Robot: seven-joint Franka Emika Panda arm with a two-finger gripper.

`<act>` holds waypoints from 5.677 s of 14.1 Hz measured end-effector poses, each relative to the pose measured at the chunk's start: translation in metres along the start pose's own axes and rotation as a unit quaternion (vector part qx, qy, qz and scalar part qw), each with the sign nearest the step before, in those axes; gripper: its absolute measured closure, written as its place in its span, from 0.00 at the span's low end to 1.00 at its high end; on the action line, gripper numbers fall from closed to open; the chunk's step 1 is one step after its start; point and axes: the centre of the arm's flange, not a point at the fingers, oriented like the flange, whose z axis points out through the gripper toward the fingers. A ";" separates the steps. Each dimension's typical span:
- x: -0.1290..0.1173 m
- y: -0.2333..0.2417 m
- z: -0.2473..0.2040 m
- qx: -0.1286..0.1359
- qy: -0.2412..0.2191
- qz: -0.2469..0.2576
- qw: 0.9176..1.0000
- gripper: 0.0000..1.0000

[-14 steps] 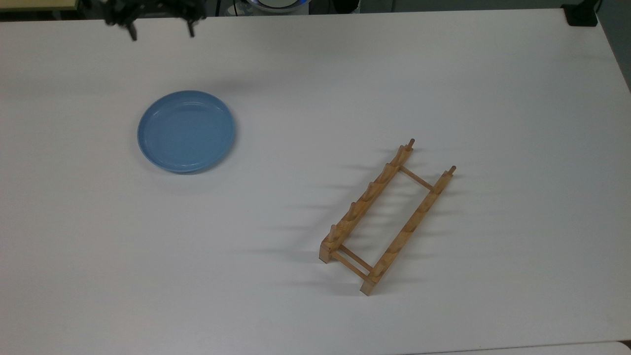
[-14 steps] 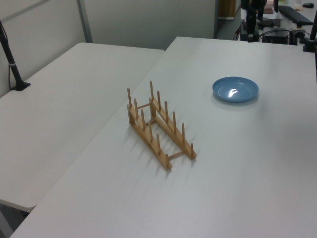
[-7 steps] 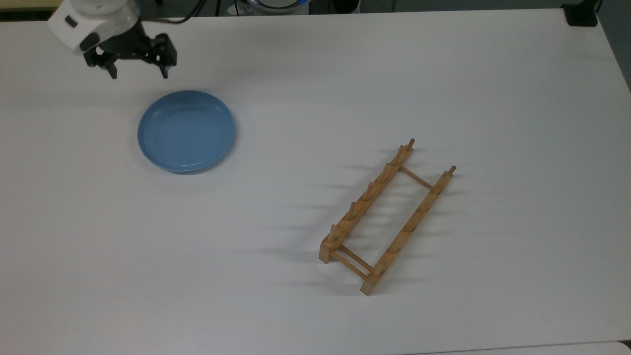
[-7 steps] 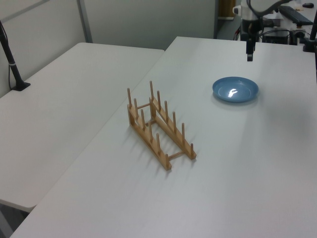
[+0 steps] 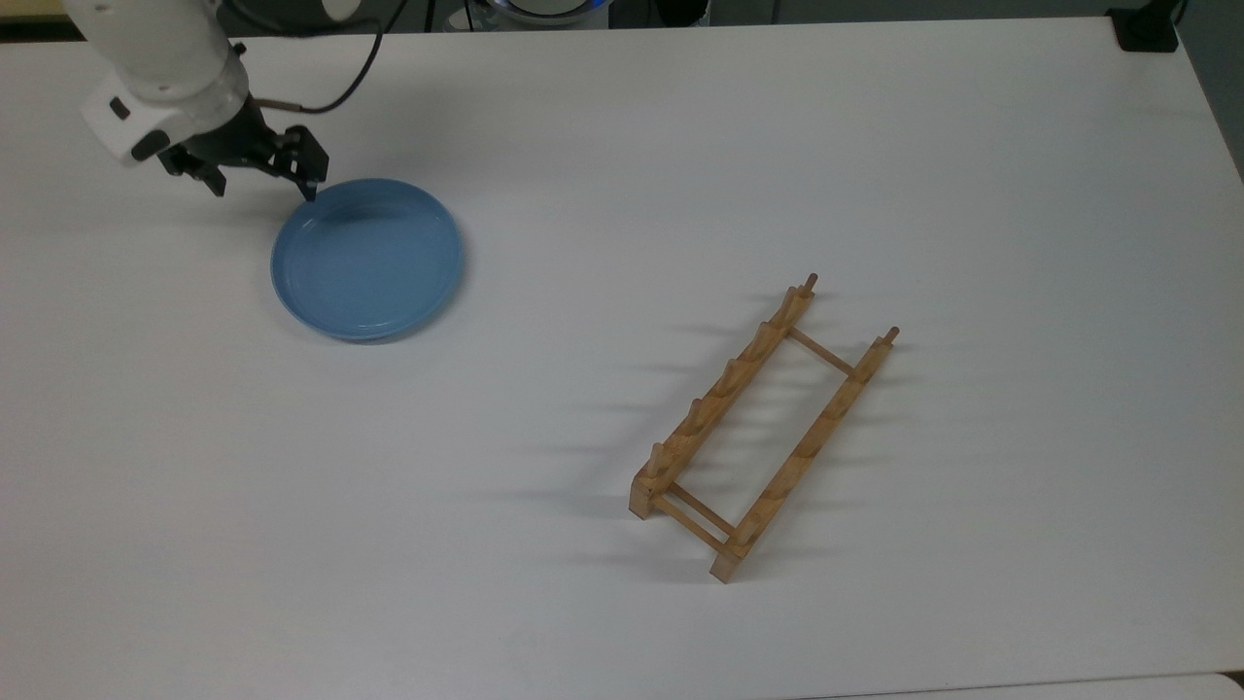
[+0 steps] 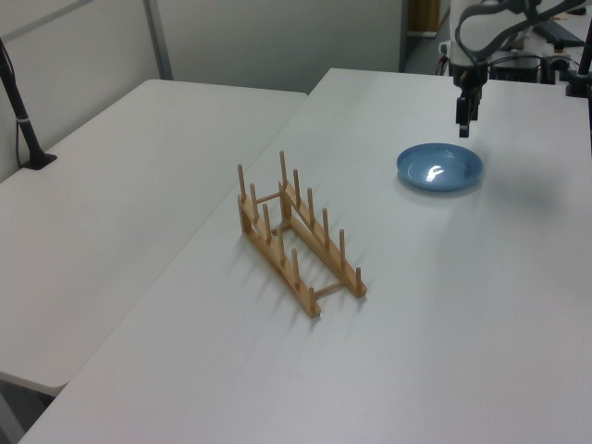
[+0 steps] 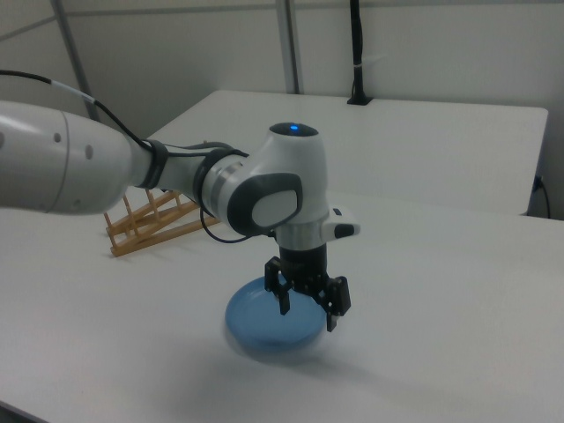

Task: Place plate in plate rack
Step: 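Move the open gripper over the blue plate's rim and lower it, then close the gripper on the plate rim and lift it, then carry the plate upright over to the wooden rack, then lower the plate edge-down between the rack's pegs, then open the gripper to release the plate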

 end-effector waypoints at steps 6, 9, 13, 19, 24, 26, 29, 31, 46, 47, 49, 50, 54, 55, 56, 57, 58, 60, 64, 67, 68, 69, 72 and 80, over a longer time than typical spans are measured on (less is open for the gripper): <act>0.014 -0.007 0.031 0.013 0.005 0.071 0.997 0.04; 0.018 -0.012 0.039 0.024 0.003 0.115 0.993 0.31; 0.018 -0.012 0.040 0.025 0.003 0.122 0.992 0.55; 0.021 -0.014 0.039 0.024 0.010 0.121 0.992 0.92; 0.035 -0.017 -0.007 0.017 0.055 0.113 0.992 0.95; 0.038 -0.027 -0.044 0.021 0.073 0.105 0.992 0.95; 0.042 -0.039 -0.083 0.029 0.107 0.098 0.989 0.95; 0.045 -0.056 -0.113 0.027 0.133 0.083 0.987 0.95; 0.056 -0.280 -0.296 -0.114 0.415 -0.098 0.897 0.95; 0.059 -0.291 -0.291 -0.135 0.425 -0.095 0.890 0.95; 0.067 -0.315 -0.275 -0.172 0.443 -0.087 0.876 0.95; 0.070 -0.327 -0.265 -0.186 0.452 -0.081 0.869 0.95; 0.077 -0.374 -0.230 -0.214 0.490 -0.060 0.843 0.95; 0.078 -0.384 -0.223 -0.217 0.497 -0.060 0.838 0.95; 0.079 -0.393 -0.215 -0.219 0.502 -0.062 0.834 0.95; 0.080 -0.401 -0.208 -0.221 0.507 -0.064 0.831 0.95; 0.081 -0.406 -0.202 -0.223 0.511 -0.066 0.828 0.95; 0.082 -0.415 -0.192 -0.230 0.517 -0.072 0.822 0.95; 0.085 -0.427 -0.173 -0.242 0.531 -0.084 0.808 0.95; 0.086 -0.434 -0.165 -0.250 0.533 -0.092 0.803 0.95; 0.087 -0.435 -0.161 -0.253 0.531 -0.094 0.803 0.95; 0.088 -0.436 -0.156 -0.254 0.529 -0.096 0.804 0.95; 0.093 -0.437 -0.141 -0.255 0.520 -0.101 0.809 0.95; 0.096 -0.442 -0.128 -0.250 0.517 -0.099 0.812 0.29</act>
